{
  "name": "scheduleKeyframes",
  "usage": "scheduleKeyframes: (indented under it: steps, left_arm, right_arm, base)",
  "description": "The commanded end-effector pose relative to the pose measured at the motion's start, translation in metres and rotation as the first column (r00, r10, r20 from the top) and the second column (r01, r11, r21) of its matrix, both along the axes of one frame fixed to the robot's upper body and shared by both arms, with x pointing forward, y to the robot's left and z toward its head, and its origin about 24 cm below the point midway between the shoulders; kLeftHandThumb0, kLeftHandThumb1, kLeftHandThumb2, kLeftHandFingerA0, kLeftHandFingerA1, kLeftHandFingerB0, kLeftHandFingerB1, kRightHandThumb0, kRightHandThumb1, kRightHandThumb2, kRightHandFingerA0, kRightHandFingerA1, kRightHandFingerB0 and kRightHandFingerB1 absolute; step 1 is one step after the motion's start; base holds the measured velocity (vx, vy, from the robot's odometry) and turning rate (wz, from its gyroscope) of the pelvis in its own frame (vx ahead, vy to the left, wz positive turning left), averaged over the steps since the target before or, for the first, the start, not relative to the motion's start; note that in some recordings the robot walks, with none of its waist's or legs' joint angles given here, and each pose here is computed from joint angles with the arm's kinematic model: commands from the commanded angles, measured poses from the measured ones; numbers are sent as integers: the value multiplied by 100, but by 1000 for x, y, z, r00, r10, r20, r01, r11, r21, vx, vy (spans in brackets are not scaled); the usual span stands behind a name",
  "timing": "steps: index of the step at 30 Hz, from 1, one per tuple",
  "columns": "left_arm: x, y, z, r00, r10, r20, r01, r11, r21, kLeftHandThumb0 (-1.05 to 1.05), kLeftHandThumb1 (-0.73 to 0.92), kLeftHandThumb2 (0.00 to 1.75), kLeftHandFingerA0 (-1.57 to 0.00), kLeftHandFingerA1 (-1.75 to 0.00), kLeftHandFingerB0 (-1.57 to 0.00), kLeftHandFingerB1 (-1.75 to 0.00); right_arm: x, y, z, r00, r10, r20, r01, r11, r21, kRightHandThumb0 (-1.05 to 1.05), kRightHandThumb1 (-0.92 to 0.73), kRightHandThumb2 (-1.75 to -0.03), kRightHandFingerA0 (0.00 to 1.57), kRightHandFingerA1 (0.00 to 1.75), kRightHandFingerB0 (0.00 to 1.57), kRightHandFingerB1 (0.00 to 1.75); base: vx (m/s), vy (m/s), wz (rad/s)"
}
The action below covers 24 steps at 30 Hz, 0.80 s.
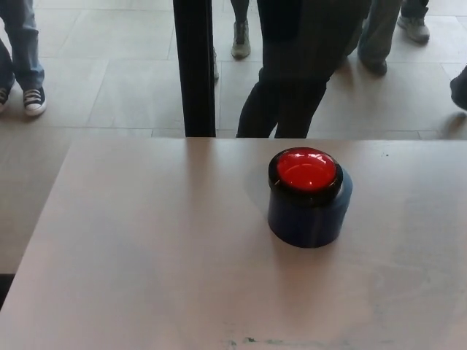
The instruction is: The robot uses its right hand to press the red button kept in the middle of the desk
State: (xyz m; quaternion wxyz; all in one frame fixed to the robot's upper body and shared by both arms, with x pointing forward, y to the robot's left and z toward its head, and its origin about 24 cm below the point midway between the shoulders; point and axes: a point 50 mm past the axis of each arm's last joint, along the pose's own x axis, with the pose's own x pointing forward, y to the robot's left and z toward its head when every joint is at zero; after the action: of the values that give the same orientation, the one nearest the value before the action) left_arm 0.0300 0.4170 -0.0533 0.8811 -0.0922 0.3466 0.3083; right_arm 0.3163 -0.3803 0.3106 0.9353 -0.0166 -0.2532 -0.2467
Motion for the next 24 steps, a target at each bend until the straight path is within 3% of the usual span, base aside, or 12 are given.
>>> scheduleKeyframes:
  steps: [1,3,4,10,12,13,15,18,19,21,22,24]
  left_arm:
    - [1,7,11,999,-22,30,20,999,49,-73,62,92,-28,-48,-21,-44]
    - [2,8,12,999,-18,41,16,999,43,-70,77,64,-33,-36,-26,-31]
    - [2,8,13,999,-19,41,18,999,44,-71,76,64,-33,-36,-26,-32]
    - [-2,11,14,999,-9,36,7,999,54,-72,76,64,-33,-36,-25,-31]
    - [-2,11,14,999,-11,38,9,998,55,-72,77,64,-33,-36,-24,-31]
    - [-2,11,14,999,-11,37,9,998,57,-72,77,64,-33,-36,-25,-31]
    - [-2,11,15,999,-5,36,2,998,59,-74,62,92,-27,-48,-20,-43]
    - [-2,11,16,999,-13,34,11,997,72,-72,77,64,-33,-36,-25,-31]
    - [-2,11,16,999,-14,35,12,997,73,-74,62,93,-26,-48,-19,-43]
    - [-2,10,16,999,-16,36,13,997,74,-74,62,93,-26,-48,-19,-43]
    - [-2,10,16,999,-15,36,13,997,74,-71,77,64,-34,-36,-25,-31]
    - [-2,13,15,1000,-2,26,0,997,74,-71,76,64,-34,-36,-27,-32]
  right_arm:
    - [-53,-31,-25,995,-95,15,95,995,7,-36,-63,-83,97,173,84,84]
    - [-86,-47,-49,984,-179,-11,179,983,-40,-48,-63,-75,103,166,91,77]
    - [-94,-52,-55,980,-201,-17,200,979,-24,-52,-47,-99,132,140,87,82]
    - [-154,-86,-131,907,-388,-162,405,911,86,-65,-67,-60,119,156,98,74]
    - [-169,-88,-153,879,-430,-208,455,886,90,-73,-66,-63,123,157,96,80]
    - [-176,-88,-166,855,-460,-240,493,864,102,-61,-44,-99,146,143,90,88]
    - [-190,-88,-194,834,-478,-277,526,840,133,-81,-48,-89,130,145,89,92]
    - [-205,-87,-218,812,-489,-319,554,817,159,-80,-48,-93,134,146,91,95]
    - [-209,-86,-223,798,-497,-341,573,801,174,-76,-64,-65,117,162,86,97]
    - [-217,-83,-232,775,-510,-372,603,774,194,-76,-64,-65,117,162,86,97]
    - [-221,-83,-237,771,-508,-384,608,767,206,-75,-67,-60,117,160,83,100]
    - [-235,-79,-260,741,-517,-428,642,732,228,-72,-66,-62,120,164,73,108]
  base:
    - [0,0,0]
    - [0,0,0]
    - [0,0,0]
    - [0,0,0]
    - [0,0,0]
    - [0,0,0]
    - [0,0,0]
    - [0,0,0]
    - [0,0,0]
    - [0,0,0]
    - [0,0,0]
    - [0,0,0]
